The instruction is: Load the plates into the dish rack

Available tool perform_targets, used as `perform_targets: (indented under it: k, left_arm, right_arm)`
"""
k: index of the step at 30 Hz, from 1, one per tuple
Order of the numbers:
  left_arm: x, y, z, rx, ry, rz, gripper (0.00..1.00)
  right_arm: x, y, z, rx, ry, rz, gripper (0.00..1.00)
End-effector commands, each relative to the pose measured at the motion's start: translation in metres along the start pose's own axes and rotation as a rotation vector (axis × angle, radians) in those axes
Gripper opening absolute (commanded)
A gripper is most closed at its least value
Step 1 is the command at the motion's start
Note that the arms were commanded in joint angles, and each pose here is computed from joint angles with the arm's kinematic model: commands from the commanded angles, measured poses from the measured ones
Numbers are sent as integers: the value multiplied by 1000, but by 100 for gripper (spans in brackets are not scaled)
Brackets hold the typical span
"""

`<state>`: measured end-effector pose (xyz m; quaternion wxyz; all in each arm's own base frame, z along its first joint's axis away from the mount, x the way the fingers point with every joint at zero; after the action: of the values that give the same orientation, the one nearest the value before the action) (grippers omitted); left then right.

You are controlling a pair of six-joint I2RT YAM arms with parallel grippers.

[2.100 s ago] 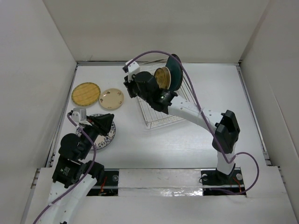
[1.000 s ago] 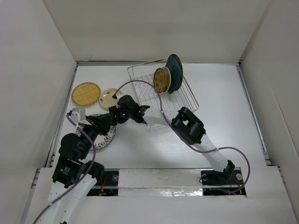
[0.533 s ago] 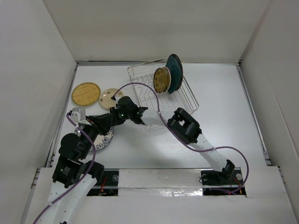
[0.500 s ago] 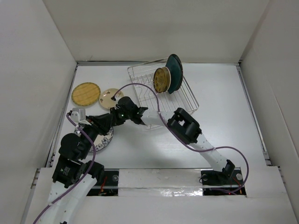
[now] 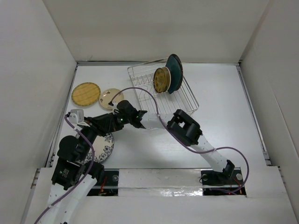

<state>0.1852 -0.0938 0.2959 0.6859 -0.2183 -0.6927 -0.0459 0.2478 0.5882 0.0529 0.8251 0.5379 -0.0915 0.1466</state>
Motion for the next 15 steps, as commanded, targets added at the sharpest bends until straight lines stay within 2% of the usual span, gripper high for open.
perform_targets:
  k: [1,3,6,8,11,12,13,14,15]
  left_arm:
    - [18,-2,7,-7,-82,5,19]
    - [22,-2,10,-8,-102,5,19]
    - [24,-3,13,-12,-116,6,19]
    - [26,-3,15,-14,-124,8,19]
    - [26,-3,16,-14,-126,10,19]
    - [26,-3,16,-14,-126,10,19]
    - [25,-4,15,-18,-122,8,20]
    - [24,-4,14,-19,-114,9,20]
    - [24,-5,14,-22,-113,6,20]
  right_arm:
    - [61,115,48,214,-195,194,0]
    - [82,139,69,224,-271,218,0]
    - [124,146,106,177,-405,237,0]
    - [141,139,125,140,-459,240,0]
    - [182,135,177,77,-593,253,0]
    - [202,121,199,19,-665,243,0]
    - [213,127,222,-7,-716,276,0]
    - [220,118,235,-63,-737,273,0]
    - [238,116,257,-130,-826,272,0]
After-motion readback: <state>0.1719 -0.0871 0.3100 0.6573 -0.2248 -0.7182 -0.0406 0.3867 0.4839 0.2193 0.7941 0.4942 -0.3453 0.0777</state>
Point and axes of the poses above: each gripper's point midway between its finger pads, its own z axis back along the fingers, its own y axis along the line the jaws close on, x = y × z, the point moved 1 cm from there along z, back along the fingers, and after that the axes turned 14 degrees about -z, right-handed, at the moved point
